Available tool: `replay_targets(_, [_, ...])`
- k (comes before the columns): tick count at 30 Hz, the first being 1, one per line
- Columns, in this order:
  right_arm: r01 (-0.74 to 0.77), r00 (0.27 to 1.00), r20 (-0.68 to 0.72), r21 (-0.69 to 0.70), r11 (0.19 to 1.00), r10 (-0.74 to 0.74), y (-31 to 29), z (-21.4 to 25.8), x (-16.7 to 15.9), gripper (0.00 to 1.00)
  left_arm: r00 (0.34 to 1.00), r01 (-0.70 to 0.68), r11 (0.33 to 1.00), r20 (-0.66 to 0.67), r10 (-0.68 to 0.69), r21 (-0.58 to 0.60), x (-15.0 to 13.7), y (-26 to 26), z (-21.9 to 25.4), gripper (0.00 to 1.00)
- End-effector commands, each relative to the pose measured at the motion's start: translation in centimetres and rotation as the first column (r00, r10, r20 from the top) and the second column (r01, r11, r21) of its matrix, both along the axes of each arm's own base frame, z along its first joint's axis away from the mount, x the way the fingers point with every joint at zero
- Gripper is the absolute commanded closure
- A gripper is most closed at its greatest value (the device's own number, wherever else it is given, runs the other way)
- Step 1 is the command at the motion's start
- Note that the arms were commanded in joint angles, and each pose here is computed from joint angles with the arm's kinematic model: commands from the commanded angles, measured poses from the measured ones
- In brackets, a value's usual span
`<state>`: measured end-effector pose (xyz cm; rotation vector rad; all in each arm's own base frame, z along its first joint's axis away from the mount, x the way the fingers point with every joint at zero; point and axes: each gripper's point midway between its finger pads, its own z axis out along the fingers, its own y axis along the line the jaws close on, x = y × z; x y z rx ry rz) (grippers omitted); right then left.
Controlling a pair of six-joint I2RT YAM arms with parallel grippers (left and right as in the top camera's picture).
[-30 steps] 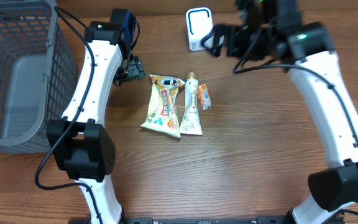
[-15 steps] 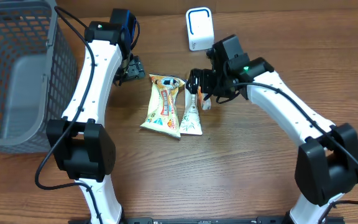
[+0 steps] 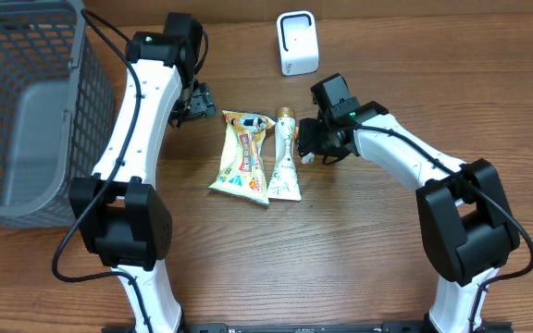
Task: Scan the item barcode
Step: 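Reach the right gripper back to the small orange package, then grasp the orange package with the right gripper and lift it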
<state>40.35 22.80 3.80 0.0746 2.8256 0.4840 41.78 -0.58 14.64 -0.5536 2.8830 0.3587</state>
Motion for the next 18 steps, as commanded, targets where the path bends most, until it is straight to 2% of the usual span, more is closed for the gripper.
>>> replay_targets(1, [0.027, 1.000, 0.012, -0.054, 0.998, -0.026, -1.1, -0.3, 0.2, 0.62, 1.000, -0.006, 1.000, -0.001, 0.006, -0.002, 0.1, -0.3, -0.2, 0.00])
replay_targets(3, [0.028, 1.000, 0.004, -0.060, 0.998, -0.028, -1.2, -0.4, 0.1, 0.68, 1.000, -0.006, 1.000, -0.001, 0.006, -0.002, 0.1, -0.3, -0.2, 0.00])
replay_targets(4, [0.029, 1.000, 0.001, -0.061, 0.998, -0.029, -1.3, -0.4, 0.0, 0.78, 1.000, -0.006, 1.000, -0.001, 0.006, -0.002, 0.1, -0.3, -0.2, 0.00])
replay_targets(7, [0.035, 0.999, -0.005, -0.046, 0.998, -0.036, -1.4, -0.3, 0.2, 0.96, 1.000, -0.006, 1.000, -0.001, 0.006, -0.002, 0.1, -0.3, -0.2, 0.00])
replay_targets(10, [0.018, 0.999, -0.033, 0.057, 0.998, -0.016, -0.6, 0.9, 0.2, 0.96, 1.000, -0.006, 1.000, -0.001, 0.006, -0.002, 0.1, -0.3, -0.2, 0.00])
replay_targets(14, [-0.009, 0.997, -0.067, 0.281, 0.960, 0.029, 0.4, 4.3, 0.5, 0.96, 1.000, -0.006, 1.000, -0.001, 0.006, -0.002, 0.1, -0.3, -0.2, 0.00])
replay_targets(15, [-0.020, 0.995, -0.078, 0.392, 0.920, 0.055, 0.5, 6.1, 0.7, 0.96, 1.000, -0.006, 1.000, -0.001, 0.006, -0.002, 0.1, -0.3, -0.2, 0.00])
replay_targets(18, [-0.033, 0.990, -0.094, 0.590, 0.806, 0.109, -0.2, 9.4, 0.8, 0.96, 1.000, -0.005, 1.000, -0.001, 0.005, -0.002, 0.1, -0.3, -0.2, 0.00])
